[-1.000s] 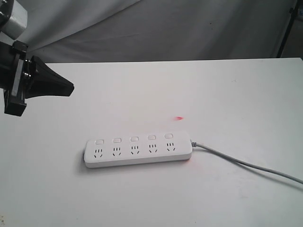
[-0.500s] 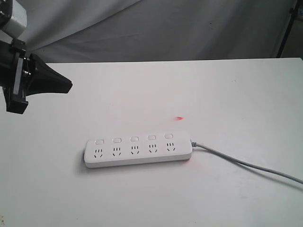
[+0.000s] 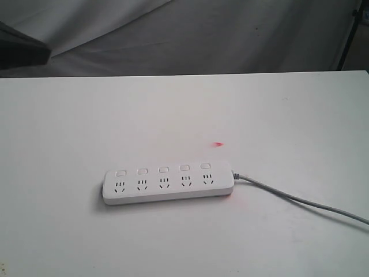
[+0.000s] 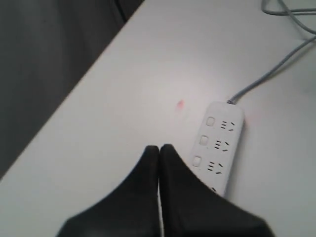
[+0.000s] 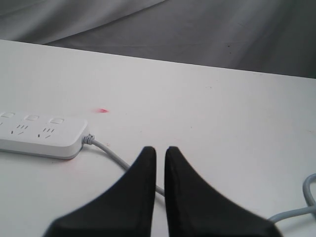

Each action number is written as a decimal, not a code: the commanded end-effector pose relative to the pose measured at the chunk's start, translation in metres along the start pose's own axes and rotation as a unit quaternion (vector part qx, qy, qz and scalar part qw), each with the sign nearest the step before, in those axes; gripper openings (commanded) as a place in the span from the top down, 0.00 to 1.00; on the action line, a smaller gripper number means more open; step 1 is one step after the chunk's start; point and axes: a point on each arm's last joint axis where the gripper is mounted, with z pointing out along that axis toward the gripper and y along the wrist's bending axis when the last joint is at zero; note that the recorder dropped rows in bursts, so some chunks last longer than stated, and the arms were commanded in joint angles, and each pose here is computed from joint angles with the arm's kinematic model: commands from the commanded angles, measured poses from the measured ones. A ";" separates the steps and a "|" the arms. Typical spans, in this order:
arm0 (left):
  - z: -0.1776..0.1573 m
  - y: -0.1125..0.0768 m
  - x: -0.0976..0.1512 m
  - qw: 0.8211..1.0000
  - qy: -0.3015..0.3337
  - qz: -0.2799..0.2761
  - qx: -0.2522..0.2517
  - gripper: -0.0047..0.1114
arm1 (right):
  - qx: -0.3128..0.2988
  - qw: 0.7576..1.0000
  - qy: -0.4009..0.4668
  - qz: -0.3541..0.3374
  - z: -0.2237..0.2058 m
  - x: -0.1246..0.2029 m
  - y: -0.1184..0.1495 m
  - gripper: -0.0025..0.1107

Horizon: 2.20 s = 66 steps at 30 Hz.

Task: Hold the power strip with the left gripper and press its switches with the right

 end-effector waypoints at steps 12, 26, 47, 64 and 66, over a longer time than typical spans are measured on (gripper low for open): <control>-0.110 -0.080 -0.035 0.980 -0.060 0.032 -0.189 0.96 | 0.004 1.000 -0.001 0.002 0.000 0.001 0.000 0.92; -0.197 -0.181 -0.020 0.924 -0.161 0.025 -0.347 0.96 | 0.004 1.000 -0.001 0.002 0.000 0.001 0.000 0.92; -0.233 -0.249 0.020 0.820 -0.186 -0.051 -0.540 0.96 | 0.004 1.000 -0.001 0.002 0.000 0.001 0.000 0.92; -0.205 -0.212 0.032 0.803 -0.242 -0.091 -0.537 0.96 | 0.004 1.000 -0.001 0.002 0.000 0.001 0.000 0.92; -0.196 -0.201 0.042 0.796 -0.240 -0.115 -0.544 0.96 | 0.004 1.000 -0.001 0.002 0.000 0.001 0.000 0.92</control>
